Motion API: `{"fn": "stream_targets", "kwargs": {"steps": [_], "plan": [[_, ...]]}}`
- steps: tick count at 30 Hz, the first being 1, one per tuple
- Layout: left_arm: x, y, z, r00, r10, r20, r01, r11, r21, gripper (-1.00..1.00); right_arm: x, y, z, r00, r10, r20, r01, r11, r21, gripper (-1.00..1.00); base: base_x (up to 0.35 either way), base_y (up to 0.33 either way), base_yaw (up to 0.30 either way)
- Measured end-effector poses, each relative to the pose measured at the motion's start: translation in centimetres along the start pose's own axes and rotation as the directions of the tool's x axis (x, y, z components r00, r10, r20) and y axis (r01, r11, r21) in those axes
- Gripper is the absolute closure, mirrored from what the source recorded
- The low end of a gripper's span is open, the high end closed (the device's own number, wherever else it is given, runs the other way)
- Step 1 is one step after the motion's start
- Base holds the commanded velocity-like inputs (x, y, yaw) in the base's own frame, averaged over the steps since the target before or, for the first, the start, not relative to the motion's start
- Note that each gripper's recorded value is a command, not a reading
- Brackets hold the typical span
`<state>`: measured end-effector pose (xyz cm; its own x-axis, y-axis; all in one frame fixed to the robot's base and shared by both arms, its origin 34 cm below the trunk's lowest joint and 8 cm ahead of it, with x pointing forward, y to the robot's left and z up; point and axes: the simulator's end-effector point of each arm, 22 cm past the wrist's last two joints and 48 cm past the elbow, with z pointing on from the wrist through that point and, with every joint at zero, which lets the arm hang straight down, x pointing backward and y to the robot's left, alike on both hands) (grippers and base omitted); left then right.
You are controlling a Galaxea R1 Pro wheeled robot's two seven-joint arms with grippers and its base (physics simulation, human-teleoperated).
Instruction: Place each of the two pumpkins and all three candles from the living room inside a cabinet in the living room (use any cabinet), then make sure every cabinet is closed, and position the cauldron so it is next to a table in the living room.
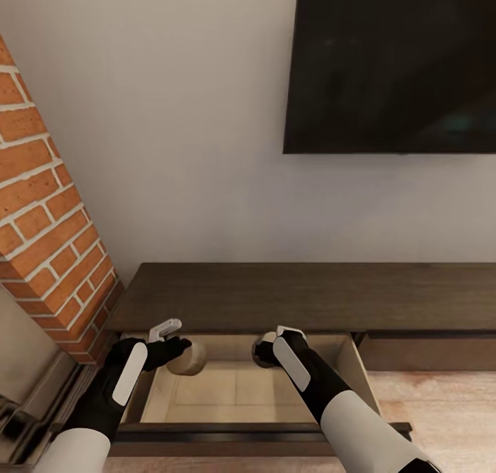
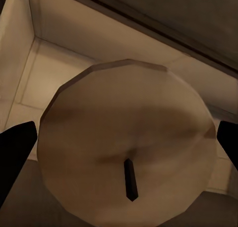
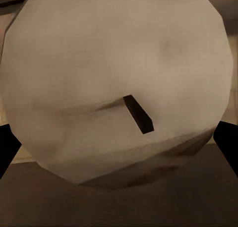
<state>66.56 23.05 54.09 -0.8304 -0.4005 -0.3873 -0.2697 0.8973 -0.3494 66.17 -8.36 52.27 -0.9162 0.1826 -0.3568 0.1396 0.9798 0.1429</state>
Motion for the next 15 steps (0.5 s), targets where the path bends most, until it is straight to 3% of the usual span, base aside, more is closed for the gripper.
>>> {"fn": "stream_targets", "kwargs": {"steps": [8, 15], "plan": [[1.0, 0.7, 1.3, 1.0, 0.003, -0.004, -0.003, 1.0, -0.005, 1.0, 1.0, -0.4, 1.5, 1.0, -0.001, -0.004, 0.001, 1.0, 0.002, 1.0, 0.0, 0.0, 0.0], [3.9, 1.8, 3.5, 0.999, 0.011, -0.05, -0.012, 1.0, -0.023, 1.0, 1.8, -0.7, 2.7, 1.0, -0.003, -0.007, 0.003, 1.0, 0.007, 1.0, 0.0, 0.0, 0.0]]}}
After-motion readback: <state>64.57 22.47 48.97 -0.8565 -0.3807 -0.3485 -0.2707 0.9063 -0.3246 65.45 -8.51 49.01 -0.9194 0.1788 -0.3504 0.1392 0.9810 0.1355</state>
